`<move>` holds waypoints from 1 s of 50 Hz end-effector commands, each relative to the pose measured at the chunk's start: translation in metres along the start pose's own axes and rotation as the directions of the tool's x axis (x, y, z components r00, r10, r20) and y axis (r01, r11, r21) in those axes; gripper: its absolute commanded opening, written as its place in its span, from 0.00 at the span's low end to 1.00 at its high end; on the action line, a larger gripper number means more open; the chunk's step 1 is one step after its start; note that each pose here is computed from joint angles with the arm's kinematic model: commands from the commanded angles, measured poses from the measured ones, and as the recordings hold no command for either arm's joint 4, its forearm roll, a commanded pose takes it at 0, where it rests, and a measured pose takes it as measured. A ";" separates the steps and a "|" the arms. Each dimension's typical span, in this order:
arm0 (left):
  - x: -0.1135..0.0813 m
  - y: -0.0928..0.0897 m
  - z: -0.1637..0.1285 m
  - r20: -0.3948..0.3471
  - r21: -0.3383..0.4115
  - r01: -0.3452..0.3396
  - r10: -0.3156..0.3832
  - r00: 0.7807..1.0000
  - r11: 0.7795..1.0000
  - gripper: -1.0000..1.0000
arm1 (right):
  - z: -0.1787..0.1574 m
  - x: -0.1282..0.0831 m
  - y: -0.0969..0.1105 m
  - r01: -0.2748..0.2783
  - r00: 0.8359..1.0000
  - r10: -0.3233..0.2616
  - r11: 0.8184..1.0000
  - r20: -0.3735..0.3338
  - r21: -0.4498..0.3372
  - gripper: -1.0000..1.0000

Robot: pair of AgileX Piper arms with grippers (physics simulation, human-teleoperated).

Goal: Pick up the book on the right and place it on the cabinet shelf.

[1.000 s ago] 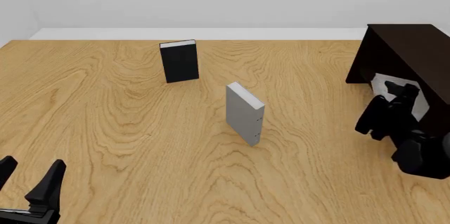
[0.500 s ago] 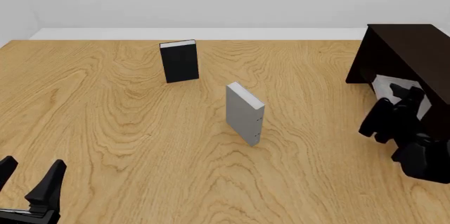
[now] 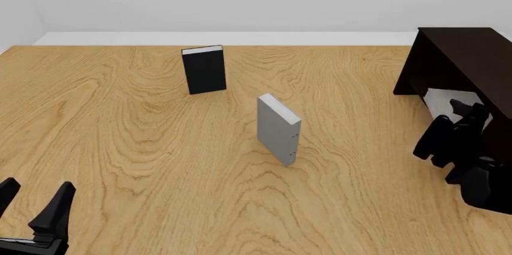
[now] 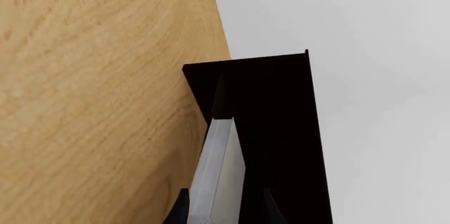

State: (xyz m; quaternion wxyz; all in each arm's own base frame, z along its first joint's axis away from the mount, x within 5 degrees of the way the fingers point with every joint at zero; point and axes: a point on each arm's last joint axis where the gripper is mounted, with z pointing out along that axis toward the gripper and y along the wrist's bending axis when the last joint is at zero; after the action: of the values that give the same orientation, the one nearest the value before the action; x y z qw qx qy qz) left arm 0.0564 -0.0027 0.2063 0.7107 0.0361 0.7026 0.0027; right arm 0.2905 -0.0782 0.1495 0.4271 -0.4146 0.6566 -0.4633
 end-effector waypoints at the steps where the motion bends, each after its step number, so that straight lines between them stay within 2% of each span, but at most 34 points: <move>1: 0.000 0.000 0.000 0.000 0.001 0.000 0.000 1.000 1.000 1.00 | -0.002 0.008 0.001 -0.003 1.000 0.003 1.000 -0.024 0.005 1.00; 17: 0.000 0.000 0.000 0.003 0.005 0.000 0.000 1.000 1.000 1.00 | -0.003 0.010 -0.002 -0.004 0.999 0.004 1.000 -0.034 0.006 1.00; 30: -0.001 -0.001 0.000 0.007 0.011 -0.002 0.002 1.000 1.000 1.00 | -0.002 -0.017 -0.013 -0.003 0.999 0.002 1.000 0.052 0.021 1.00; 50: 0.000 -0.001 0.000 0.003 0.010 0.000 0.000 1.000 1.000 1.00 | -0.001 -0.048 -0.010 0.004 0.989 -0.003 1.000 0.146 -0.004 1.00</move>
State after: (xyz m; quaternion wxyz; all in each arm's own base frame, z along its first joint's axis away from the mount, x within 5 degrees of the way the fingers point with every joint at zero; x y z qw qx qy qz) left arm 0.0564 -0.0032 0.2066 0.7118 0.0394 0.7012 -0.0007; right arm 0.3004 -0.0488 0.1653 0.4606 -0.4380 0.6312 -0.4445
